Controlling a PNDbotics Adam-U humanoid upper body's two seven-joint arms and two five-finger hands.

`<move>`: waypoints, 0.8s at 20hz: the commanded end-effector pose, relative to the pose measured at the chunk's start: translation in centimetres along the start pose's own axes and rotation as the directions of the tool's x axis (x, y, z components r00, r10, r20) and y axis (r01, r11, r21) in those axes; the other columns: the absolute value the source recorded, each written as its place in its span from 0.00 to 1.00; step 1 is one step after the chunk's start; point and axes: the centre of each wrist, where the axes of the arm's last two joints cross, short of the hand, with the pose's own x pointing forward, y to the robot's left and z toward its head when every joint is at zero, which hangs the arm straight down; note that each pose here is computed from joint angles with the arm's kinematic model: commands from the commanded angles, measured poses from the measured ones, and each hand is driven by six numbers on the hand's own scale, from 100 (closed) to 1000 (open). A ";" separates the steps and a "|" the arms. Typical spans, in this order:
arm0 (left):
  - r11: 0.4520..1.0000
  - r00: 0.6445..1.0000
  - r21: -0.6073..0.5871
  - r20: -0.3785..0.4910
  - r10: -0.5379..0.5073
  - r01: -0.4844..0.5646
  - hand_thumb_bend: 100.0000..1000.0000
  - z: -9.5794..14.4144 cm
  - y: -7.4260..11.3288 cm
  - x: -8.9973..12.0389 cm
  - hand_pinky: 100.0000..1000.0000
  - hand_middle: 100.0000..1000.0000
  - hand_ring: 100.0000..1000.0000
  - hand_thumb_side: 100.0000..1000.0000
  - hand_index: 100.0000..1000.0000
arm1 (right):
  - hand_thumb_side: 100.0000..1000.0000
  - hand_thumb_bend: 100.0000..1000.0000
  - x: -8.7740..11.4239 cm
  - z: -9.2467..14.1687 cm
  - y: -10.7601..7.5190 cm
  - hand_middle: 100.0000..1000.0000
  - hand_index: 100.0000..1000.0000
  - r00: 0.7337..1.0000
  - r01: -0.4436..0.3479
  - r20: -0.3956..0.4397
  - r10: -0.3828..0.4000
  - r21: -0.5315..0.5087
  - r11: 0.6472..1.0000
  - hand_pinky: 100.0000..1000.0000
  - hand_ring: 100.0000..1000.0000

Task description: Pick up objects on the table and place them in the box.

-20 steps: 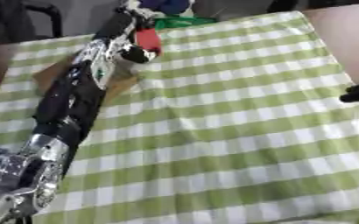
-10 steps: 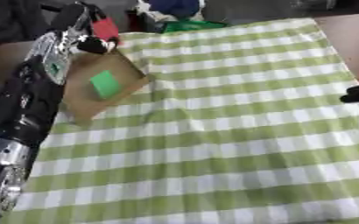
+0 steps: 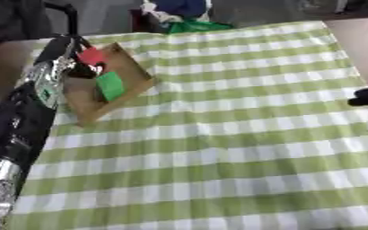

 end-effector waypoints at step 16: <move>0.862 0.845 0.326 0.501 0.190 -0.387 0.33 5.3 11.0 4.1 0.70 0.54 0.55 0.45 0.77 | 0.47 0.00 0.5 -0.4 -0.5 0.65 1.00 1.000 -0.018 0.026 0.018 -0.011 1.000 0.88 0.66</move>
